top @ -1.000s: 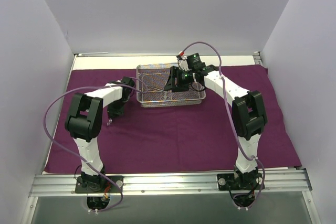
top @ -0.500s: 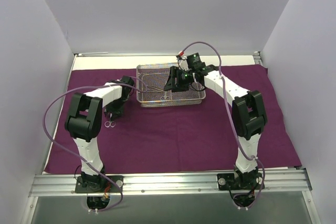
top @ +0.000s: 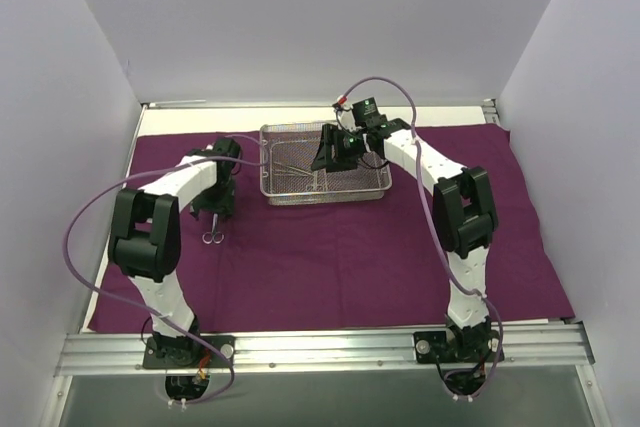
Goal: Open and lay out the surgical kit
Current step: Place the medical item in the surgical kit, then smooth out the surgical kit at the center of the board.
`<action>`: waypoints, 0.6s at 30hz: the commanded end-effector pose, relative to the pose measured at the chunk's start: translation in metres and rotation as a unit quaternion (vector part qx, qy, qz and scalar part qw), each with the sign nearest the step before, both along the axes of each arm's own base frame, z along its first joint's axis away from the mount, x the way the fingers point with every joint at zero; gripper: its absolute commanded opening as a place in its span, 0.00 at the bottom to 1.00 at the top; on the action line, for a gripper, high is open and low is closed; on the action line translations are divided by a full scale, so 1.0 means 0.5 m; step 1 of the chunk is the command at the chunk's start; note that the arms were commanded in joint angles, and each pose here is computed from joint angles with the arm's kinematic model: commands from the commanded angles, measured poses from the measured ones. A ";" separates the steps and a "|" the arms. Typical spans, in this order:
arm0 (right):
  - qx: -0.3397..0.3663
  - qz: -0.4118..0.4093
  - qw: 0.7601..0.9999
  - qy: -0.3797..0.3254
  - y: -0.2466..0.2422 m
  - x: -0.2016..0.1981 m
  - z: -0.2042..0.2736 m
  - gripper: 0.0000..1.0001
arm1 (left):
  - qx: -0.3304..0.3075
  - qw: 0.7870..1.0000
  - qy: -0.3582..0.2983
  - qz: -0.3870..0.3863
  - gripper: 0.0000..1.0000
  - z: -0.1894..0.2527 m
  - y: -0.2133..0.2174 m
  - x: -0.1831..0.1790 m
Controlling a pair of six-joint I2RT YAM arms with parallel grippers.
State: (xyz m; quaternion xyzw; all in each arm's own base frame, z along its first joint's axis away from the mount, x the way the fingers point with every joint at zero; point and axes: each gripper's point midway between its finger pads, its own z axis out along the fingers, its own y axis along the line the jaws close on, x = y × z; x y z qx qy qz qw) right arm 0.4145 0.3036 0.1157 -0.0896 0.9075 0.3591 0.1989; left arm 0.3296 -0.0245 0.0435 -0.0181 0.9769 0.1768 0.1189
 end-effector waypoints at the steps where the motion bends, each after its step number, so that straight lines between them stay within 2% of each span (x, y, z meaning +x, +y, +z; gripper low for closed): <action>1: 0.013 0.010 1.000 -0.026 0.006 0.020 0.051 0.51 | -0.007 0.999 -0.022 0.035 0.66 0.035 0.033 -0.007; 3: 0.017 0.007 0.999 -0.026 0.009 0.024 0.055 0.51 | -0.011 0.998 -0.036 0.045 0.66 0.050 0.045 -0.011; 6: 0.022 0.003 0.999 -0.025 0.015 0.023 0.063 0.51 | -0.025 0.996 -0.043 0.077 0.53 0.055 0.077 -0.021; 7: 0.022 0.002 0.999 -0.027 0.016 0.023 0.064 0.51 | -0.034 0.994 -0.041 0.091 0.46 0.052 0.095 -0.024; 8: 0.022 0.005 0.999 -0.028 0.020 0.019 0.066 0.51 | -0.034 0.994 -0.037 0.098 0.30 0.046 0.106 -0.027; 11: 0.020 0.009 0.999 -0.025 0.028 0.009 0.066 0.51 | -0.049 0.991 -0.026 0.122 0.02 0.025 0.133 -0.034; 18: 0.008 0.012 0.999 -0.031 0.044 0.006 0.059 0.51 | -0.084 0.978 0.021 0.189 0.02 -0.044 0.178 -0.050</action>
